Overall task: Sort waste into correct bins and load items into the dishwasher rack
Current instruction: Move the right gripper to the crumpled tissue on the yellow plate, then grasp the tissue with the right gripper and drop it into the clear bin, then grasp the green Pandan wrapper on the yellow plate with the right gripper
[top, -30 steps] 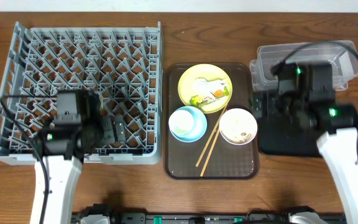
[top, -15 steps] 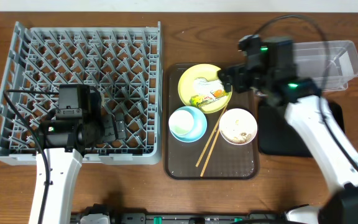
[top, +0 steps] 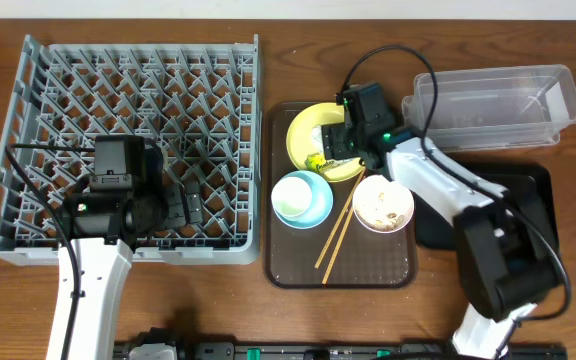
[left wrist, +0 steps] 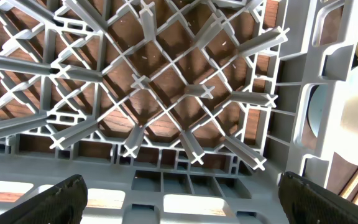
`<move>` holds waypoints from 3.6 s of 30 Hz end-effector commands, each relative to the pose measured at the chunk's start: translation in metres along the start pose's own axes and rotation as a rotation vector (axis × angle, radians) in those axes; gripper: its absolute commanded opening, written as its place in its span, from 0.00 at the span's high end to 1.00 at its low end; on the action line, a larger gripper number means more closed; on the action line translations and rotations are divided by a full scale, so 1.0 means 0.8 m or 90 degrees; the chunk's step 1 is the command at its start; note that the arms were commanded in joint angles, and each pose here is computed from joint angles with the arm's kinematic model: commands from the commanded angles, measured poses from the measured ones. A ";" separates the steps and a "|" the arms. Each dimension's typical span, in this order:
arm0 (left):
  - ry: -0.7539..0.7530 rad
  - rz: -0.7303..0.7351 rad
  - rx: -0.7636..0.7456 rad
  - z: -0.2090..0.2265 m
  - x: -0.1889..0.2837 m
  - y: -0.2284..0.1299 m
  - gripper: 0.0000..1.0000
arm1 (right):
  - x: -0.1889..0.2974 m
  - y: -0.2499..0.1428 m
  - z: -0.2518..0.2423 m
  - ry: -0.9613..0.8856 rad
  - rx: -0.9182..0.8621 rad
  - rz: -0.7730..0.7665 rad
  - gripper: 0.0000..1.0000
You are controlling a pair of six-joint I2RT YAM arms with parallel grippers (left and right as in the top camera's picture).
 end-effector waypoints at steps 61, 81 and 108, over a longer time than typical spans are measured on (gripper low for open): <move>-0.010 -0.012 0.003 -0.003 0.007 0.005 0.00 | 0.140 0.017 -0.017 0.183 0.605 -0.084 0.08; -0.010 -0.012 0.003 -0.003 0.007 0.005 0.00 | 0.017 -0.031 -0.003 0.205 0.676 0.067 0.08; -0.010 -0.011 0.003 -0.003 0.007 0.005 0.00 | -0.021 -0.039 -0.005 0.158 0.589 0.092 0.92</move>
Point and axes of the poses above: each gripper's point midway between its finger pads, its own x axis back along the fingers, its own z axis along the line the jaws close on, y = z × x, the point moved 10 cm from there along x, back along the fingers, and after that the axes turned 3 degrees about x, right-handed, at the moved point
